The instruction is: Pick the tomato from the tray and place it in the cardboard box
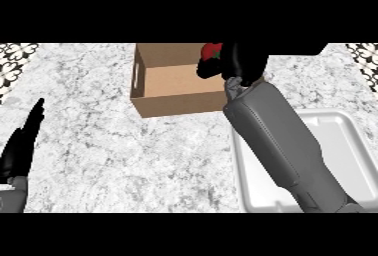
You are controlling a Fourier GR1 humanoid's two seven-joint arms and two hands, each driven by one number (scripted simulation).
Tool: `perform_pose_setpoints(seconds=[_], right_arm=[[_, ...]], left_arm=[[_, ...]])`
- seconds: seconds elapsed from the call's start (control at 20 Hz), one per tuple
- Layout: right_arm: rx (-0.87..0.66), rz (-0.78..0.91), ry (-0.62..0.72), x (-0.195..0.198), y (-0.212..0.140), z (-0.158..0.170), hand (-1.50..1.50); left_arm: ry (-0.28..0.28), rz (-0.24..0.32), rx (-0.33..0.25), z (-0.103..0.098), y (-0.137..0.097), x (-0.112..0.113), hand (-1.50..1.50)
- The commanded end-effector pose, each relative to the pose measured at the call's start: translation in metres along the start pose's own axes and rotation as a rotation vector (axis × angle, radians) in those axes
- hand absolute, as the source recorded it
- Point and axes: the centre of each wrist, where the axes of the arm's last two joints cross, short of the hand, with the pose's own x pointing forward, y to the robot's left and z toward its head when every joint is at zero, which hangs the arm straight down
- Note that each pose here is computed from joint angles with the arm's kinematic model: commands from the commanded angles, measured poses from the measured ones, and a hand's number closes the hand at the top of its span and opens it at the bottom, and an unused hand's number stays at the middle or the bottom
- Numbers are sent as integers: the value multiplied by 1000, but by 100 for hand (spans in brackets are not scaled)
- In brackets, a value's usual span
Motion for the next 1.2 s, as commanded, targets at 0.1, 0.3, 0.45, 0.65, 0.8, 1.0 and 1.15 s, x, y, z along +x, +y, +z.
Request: perform_pose_setpoints(seconds=[0.1,0.3,0.45,0.65,0.8,1.0,1.15], right_arm=[[20,-87,96,10,30,-26,150],[24,-106,105,3,22,-61,150],[20,-95,145,3,28,-69,150],[51,-11,184,-11,54,-63,150],[34,-85,295,-27,57,-69,150],[59,-176,368,-28,59,-71,-150],[45,-212,340,-41,58,-76,-150]], left_arm=[[-34,9,-24,-10,-3,2,0],[-21,2,-15,-5,-25,8,0],[-34,19,-43,-6,-8,12,0],[-54,5,-41,-21,-7,34,0],[-58,2,-38,-9,-13,16,0],[-81,-1,-48,-16,-12,21,0],[-79,6,-45,-17,-28,30,0]])
